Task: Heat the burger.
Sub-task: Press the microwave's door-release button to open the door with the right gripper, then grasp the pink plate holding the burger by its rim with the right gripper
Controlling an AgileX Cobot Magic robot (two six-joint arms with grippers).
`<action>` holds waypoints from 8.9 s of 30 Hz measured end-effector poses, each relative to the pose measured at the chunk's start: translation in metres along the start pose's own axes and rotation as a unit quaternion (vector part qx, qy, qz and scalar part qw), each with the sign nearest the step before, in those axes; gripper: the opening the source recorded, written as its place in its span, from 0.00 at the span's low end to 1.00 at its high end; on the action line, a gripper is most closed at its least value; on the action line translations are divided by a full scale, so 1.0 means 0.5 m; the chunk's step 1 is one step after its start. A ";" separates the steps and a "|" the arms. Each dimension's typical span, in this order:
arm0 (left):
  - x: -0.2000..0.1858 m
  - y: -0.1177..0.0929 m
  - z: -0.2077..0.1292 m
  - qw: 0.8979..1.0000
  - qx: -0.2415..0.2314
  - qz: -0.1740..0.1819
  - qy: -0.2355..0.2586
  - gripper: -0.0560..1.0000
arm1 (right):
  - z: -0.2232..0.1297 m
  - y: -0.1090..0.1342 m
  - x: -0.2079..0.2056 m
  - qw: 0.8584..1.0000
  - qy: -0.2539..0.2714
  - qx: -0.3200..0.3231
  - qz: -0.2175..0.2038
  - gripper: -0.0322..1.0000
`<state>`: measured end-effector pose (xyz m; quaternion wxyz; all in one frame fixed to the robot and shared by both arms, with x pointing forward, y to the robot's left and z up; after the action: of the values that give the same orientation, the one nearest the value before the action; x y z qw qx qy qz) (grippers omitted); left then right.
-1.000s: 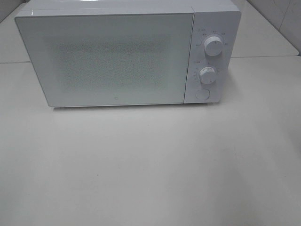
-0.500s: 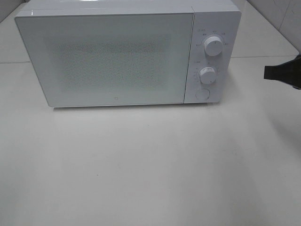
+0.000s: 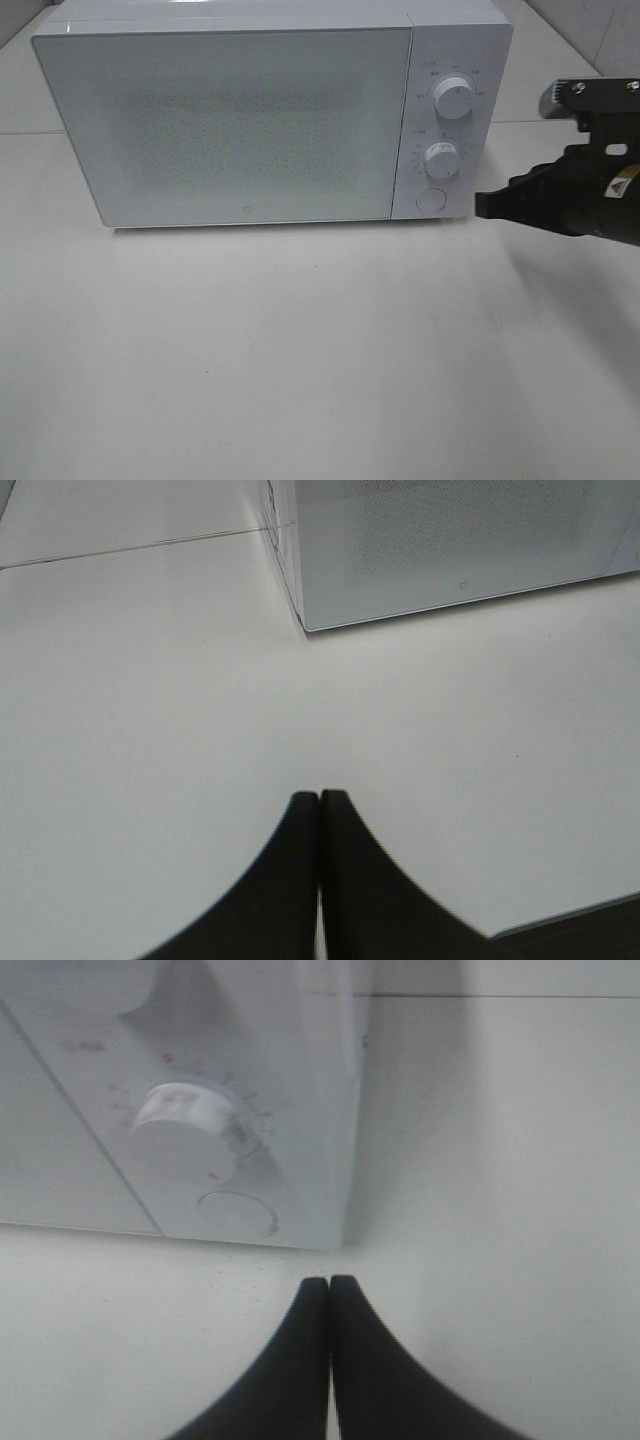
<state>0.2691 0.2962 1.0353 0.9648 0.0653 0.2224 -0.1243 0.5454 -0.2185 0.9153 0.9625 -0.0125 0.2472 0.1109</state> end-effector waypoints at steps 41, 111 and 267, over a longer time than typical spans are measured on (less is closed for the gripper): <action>0.000 0.000 0.000 1.000 0.000 0.000 0.000 0.05 | -0.062 0.071 0.171 0.861 -0.006 0.506 0.054 0.03; 0.000 0.000 0.000 1.000 0.000 0.000 0.000 0.05 | -0.063 0.049 0.105 0.829 -0.040 0.556 0.043 0.04; 0.000 0.000 0.000 1.000 0.000 0.000 0.000 0.05 | 0.067 0.438 0.321 0.778 0.079 -0.610 0.129 0.67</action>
<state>0.2691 0.2962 1.0353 0.9648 0.0653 0.2224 -0.1243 0.6502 0.0309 0.8747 0.7073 -0.5737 0.2027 0.3599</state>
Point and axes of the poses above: a point on each arm's last joint axis where the gripper is mounted, x pointing out along that axis toward the gripper, y along the wrist's bending axis when the last joint is at zero, z = x × y, the point moved 4 cm from there along x, pointing out along that axis toward the gripper, and after that the axes turned 2 degrees about x, right-handed, at the moved point
